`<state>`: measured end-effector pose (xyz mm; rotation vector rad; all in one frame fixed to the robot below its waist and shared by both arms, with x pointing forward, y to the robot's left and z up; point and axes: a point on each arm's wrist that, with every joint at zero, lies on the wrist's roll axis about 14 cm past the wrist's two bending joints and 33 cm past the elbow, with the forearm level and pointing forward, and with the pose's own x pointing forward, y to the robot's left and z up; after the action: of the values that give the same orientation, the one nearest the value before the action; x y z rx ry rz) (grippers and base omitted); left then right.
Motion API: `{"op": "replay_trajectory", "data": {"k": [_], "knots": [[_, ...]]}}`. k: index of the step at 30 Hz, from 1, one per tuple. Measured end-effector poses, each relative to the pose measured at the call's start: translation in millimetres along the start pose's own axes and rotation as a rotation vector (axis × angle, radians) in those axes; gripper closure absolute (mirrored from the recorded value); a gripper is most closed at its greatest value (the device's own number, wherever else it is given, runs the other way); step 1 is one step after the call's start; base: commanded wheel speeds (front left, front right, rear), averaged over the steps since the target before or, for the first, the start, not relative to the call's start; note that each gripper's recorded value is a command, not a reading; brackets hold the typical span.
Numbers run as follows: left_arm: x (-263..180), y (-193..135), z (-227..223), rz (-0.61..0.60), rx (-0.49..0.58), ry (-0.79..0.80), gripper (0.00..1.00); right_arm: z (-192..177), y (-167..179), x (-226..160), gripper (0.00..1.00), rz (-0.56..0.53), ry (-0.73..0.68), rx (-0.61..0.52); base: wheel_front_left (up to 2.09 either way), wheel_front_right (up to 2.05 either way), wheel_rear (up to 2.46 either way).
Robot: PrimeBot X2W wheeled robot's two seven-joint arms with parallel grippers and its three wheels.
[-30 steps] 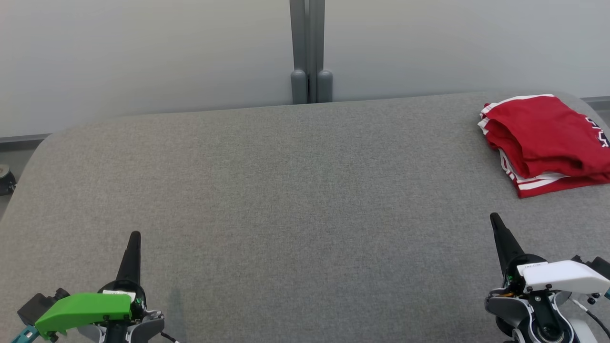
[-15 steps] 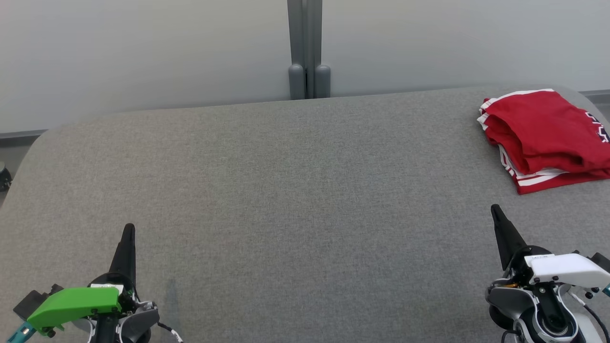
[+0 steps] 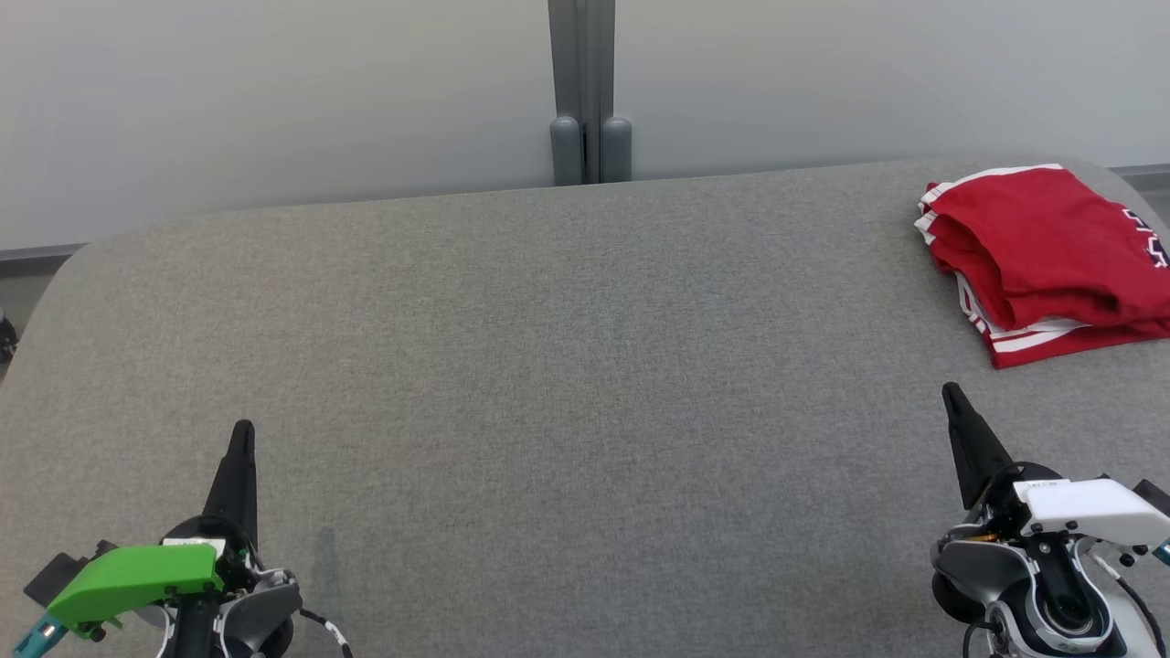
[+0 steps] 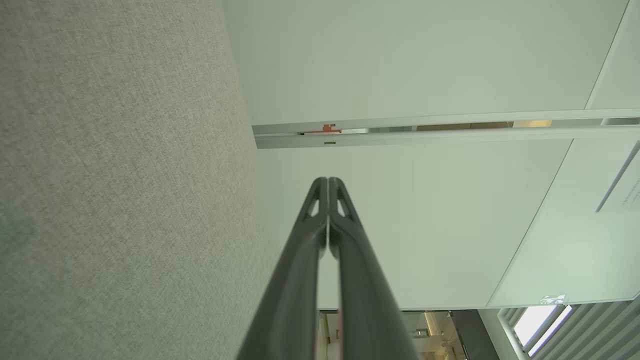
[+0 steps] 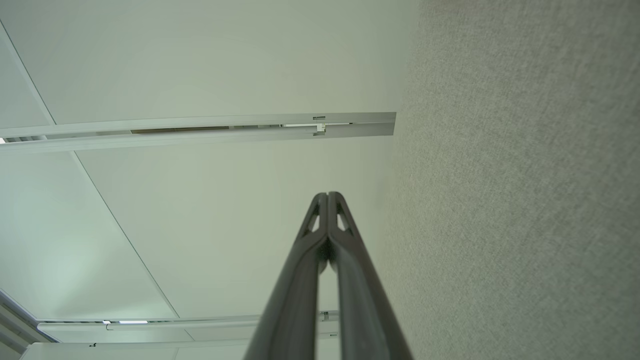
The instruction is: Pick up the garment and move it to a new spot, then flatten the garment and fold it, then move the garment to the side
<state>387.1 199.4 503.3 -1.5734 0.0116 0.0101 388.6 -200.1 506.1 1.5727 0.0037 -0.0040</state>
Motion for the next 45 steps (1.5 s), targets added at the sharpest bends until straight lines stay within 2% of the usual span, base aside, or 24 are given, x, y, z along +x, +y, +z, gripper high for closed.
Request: {"op": "replay_trajectory", "data": {"k": [45], "knots": [[-0.2,0.1,1.1,0.000,-0.004,-0.002,1.00,-0.1,-0.1,-0.1,1.00,0.000,0.000,0.004,0.00,0.00,0.00]]}}
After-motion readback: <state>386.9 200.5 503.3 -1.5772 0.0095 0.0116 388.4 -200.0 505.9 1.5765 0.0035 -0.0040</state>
